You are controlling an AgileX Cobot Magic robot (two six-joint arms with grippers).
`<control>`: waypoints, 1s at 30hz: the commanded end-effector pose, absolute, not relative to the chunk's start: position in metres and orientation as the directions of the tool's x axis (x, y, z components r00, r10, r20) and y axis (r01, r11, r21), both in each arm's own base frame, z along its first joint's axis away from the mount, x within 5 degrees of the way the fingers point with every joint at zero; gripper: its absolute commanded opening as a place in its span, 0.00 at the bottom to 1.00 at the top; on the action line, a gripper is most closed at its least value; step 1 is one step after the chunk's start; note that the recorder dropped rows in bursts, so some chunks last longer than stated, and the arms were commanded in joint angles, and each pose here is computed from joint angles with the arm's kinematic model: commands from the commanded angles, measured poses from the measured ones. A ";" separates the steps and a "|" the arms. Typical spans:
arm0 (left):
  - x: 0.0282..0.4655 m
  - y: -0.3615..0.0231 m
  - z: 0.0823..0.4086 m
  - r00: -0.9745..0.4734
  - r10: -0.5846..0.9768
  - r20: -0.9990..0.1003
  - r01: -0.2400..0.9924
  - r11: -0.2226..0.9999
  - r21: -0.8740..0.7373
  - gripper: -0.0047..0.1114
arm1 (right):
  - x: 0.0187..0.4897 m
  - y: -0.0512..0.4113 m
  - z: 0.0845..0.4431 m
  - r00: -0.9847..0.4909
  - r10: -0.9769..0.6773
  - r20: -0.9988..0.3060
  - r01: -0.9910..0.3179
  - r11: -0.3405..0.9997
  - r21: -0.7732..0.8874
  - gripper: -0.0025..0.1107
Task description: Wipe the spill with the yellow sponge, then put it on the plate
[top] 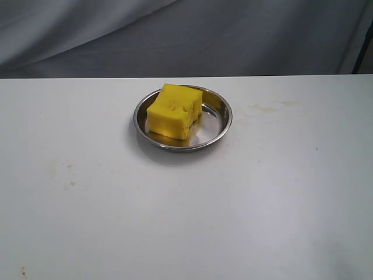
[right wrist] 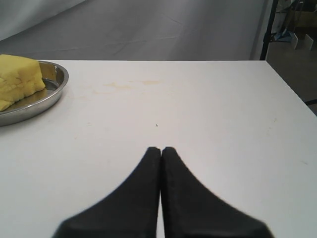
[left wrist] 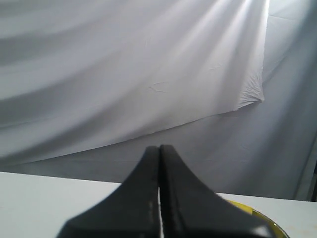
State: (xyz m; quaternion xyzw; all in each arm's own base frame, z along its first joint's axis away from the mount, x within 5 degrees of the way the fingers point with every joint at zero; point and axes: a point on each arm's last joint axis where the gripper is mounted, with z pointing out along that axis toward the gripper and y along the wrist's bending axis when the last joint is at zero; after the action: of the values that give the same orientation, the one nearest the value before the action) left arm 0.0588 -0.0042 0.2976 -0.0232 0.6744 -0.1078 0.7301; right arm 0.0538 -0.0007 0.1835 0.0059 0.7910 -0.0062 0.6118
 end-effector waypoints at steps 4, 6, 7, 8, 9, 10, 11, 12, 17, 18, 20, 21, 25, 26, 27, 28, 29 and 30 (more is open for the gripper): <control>0.058 -0.007 0.293 0.032 -0.139 -0.990 0.152 0.979 -0.133 0.04 | 0.054 -0.001 0.183 -0.246 0.000 -0.969 0.015 1.000 -0.004 0.02; 0.058 -0.007 0.291 0.022 -0.122 -0.992 0.150 0.982 -0.117 0.04 | 0.054 -0.001 0.183 -0.246 0.000 -0.969 0.015 1.000 -0.004 0.02; 0.058 -0.007 0.291 0.019 -0.122 -0.992 0.150 0.982 -0.118 0.04 | 0.054 -0.001 0.183 -0.246 0.000 -0.969 0.015 1.000 -0.004 0.02; 0.058 -0.007 0.291 0.019 -0.122 -0.992 0.150 0.982 -0.118 0.04 | 0.054 -0.001 0.183 -0.246 0.000 -0.969 0.015 1.000 -0.004 0.02; 0.058 -0.007 0.291 0.018 -0.125 -0.992 0.151 0.981 -0.121 0.04 | 0.054 -0.001 0.183 -0.246 0.000 -0.969 0.015 1.000 -0.004 0.02; 0.058 -0.008 0.291 0.016 -0.134 -0.991 0.152 0.980 -0.130 0.04 | 0.054 -0.001 0.183 -0.246 0.000 -0.969 0.015 1.000 -0.004 0.02; 0.058 -0.008 0.291 0.014 -0.142 -0.990 0.154 0.978 -0.138 0.04 | 0.054 -0.001 0.183 -0.246 0.000 -0.969 0.015 1.000 -0.004 0.02; 0.058 -0.008 0.291 0.013 -0.146 -0.989 0.156 0.977 -0.142 0.04 | 0.054 -0.001 0.183 -0.246 0.000 -0.969 0.015 1.000 -0.004 0.02; 0.058 -0.009 0.291 -0.008 -0.220 -0.975 0.169 0.961 -0.218 0.04 | 0.054 -0.001 0.183 -0.246 0.000 -0.969 0.015 1.000 -0.004 0.02; 0.058 -0.010 0.290 -0.022 -0.238 -0.971 0.173 0.956 -0.238 0.04 | 0.054 -0.001 0.183 -0.246 0.000 -0.969 0.015 1.000 -0.004 0.02; 0.058 -0.010 0.289 -0.030 -0.231 -0.972 0.177 0.956 -0.233 0.04 | 0.054 -0.001 0.183 -0.246 0.000 -0.969 0.015 1.000 -0.004 0.02; 0.058 -0.011 0.288 -0.041 -0.222 -0.974 0.177 0.958 -0.226 0.04 | 0.054 -0.001 0.183 -0.246 0.000 -0.969 0.015 1.000 -0.004 0.02; 0.058 -0.011 0.281 -0.106 -0.132 -0.986 0.170 0.974 -0.149 0.04 | 0.054 -0.001 0.183 -0.246 0.000 -0.969 0.015 1.000 -0.004 0.02; 0.057 -0.011 0.278 -0.125 -0.105 -0.987 0.169 0.978 -0.125 0.04 | 0.054 -0.001 0.183 -0.246 0.000 -0.969 0.015 1.000 -0.004 0.02; 0.057 -0.011 0.276 -0.143 -0.080 -0.986 0.171 0.980 -0.105 0.04 | 0.054 -0.001 0.183 -0.246 0.000 -0.969 0.015 1.000 -0.004 0.02; 0.057 -0.011 0.275 -0.157 -0.065 -0.986 0.173 0.981 -0.092 0.04 | 0.054 -0.001 0.183 -0.246 0.000 -0.969 0.015 1.000 -0.004 0.02; 0.057 -0.011 0.273 -0.172 -0.050 -0.984 0.177 0.981 -0.081 0.04 | 0.054 -0.001 0.183 -0.246 0.000 -0.969 0.015 1.000 -0.004 0.02; 0.056 -0.011 0.272 -0.187 -0.037 -0.982 0.180 0.981 -0.071 0.04 | 0.054 -0.001 0.183 -0.246 0.000 -0.969 0.015 1.000 -0.004 0.02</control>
State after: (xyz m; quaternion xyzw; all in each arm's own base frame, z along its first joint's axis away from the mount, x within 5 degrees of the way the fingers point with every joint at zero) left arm 0.0575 -0.0109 0.2774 0.0318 0.7501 -0.0955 0.6536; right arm 0.0538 -0.0007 0.1835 0.0059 0.7910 -0.0062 0.6118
